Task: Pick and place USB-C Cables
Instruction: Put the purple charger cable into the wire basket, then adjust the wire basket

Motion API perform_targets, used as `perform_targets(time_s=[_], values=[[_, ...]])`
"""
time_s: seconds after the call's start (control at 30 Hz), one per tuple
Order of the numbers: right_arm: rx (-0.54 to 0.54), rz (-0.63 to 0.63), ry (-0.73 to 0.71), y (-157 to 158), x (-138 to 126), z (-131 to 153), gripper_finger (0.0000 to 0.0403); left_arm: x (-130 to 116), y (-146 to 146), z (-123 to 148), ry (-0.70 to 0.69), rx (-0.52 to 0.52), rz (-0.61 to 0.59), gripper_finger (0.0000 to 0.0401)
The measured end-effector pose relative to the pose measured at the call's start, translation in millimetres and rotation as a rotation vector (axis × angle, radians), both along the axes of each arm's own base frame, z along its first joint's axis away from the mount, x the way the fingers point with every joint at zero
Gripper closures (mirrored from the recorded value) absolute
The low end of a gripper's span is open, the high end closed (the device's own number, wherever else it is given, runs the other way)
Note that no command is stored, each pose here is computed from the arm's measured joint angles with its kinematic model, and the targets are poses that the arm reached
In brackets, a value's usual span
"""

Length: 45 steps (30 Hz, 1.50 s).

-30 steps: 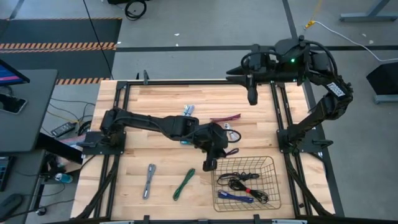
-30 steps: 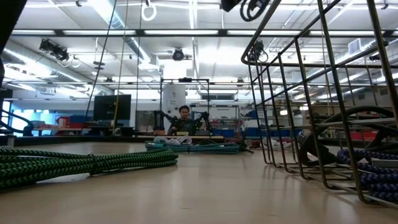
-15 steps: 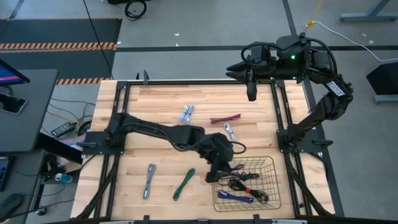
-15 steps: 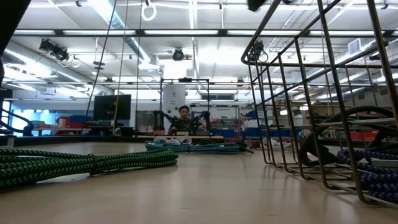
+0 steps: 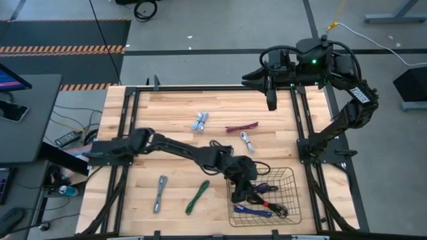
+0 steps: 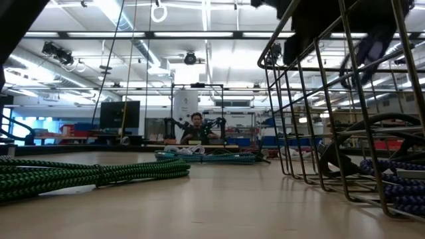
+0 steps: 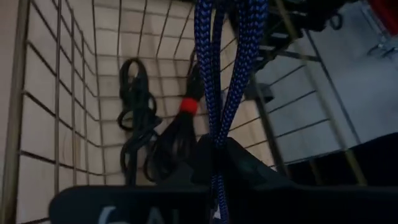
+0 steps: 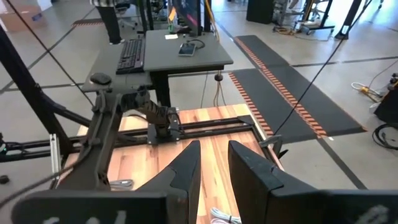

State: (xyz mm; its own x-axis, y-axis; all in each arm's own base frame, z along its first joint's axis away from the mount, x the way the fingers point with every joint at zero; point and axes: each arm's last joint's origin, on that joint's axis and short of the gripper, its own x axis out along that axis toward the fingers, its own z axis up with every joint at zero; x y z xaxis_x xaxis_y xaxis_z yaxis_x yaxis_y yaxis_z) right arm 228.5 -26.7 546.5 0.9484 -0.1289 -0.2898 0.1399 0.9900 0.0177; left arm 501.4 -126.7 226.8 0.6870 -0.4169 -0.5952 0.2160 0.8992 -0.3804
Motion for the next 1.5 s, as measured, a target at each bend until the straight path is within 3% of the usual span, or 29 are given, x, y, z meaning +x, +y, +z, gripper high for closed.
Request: perform_targets(time_s=[0.3,0.63,0.9,1.13,1.3,1.5], values=[[-0.005,0.018,0.0,0.4,0.1,0.1,0.0316,6.0,2.7,-33.3,0.085,0.024,0.007,0.0383],[-0.022,0.023,-0.004,0.4,0.2,0.6,0.0316,2.9,3.6,-34.1,0.123,0.039,0.014,0.0383],[-0.022,0.023,-0.003,0.4,0.2,0.6,0.0316,2.7,-1.0,-31.7,0.092,0.041,-0.027,0.0313],[-0.028,0.024,-0.002,0.4,0.2,0.5,0.0316,7.6,-3.1,-26.9,0.017,0.001,-0.042,0.0304],[-0.03,0.026,-0.002,0.4,0.2,0.5,0.0316,9.5,-3.0,-13.2,-0.06,-0.033,-0.059,0.0314],[-0.032,0.032,0.01,0.6,-0.1,-0.5,0.0316,-1.8,12.6,42.4,-0.173,-0.056,-0.036,0.0341]])
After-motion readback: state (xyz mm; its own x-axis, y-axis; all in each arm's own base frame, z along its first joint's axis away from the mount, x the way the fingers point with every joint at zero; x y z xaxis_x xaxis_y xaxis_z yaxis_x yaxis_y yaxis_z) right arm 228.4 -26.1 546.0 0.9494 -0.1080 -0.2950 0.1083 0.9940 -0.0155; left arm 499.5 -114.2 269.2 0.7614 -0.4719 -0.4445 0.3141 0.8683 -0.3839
